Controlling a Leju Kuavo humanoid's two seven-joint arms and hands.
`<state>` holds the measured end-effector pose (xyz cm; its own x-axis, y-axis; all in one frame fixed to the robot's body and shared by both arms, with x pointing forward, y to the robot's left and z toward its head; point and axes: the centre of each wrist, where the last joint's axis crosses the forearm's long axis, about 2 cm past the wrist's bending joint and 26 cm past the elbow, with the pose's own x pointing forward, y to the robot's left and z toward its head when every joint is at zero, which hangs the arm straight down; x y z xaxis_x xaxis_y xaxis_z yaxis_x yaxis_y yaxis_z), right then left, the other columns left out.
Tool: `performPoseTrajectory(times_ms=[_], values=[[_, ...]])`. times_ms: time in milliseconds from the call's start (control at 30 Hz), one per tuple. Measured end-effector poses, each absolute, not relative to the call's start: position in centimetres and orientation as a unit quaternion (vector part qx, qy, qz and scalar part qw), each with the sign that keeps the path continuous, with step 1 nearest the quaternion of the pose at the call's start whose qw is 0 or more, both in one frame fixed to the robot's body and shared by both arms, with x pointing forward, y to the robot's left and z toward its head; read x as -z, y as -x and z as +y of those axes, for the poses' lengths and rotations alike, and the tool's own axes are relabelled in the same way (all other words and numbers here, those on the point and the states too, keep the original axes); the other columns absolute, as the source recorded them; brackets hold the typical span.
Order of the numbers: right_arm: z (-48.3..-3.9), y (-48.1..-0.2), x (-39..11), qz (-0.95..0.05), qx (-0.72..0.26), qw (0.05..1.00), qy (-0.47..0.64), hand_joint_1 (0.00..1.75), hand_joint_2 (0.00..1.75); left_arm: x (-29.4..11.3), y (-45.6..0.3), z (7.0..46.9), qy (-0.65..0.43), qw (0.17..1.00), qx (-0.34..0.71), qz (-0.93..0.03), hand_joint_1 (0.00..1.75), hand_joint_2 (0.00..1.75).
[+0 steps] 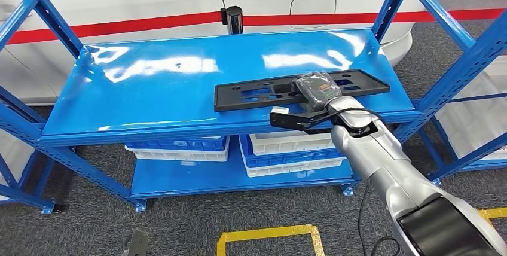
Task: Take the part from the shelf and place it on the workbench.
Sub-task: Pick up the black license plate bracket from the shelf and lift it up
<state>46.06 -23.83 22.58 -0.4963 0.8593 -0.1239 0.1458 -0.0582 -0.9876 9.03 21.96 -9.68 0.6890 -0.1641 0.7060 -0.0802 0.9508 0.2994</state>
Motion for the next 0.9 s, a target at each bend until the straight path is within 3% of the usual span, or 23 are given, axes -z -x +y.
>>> performPoseTrajectory(times_ms=[900], values=[[-25.5, -46.2, -29.1, -0.703, -0.529, 0.294, 0.373, 1.75, 1.75, 9.7, -9.2, 22.0, -0.158, 0.891, -0.001, -0.425, 0.00, 1.75]])
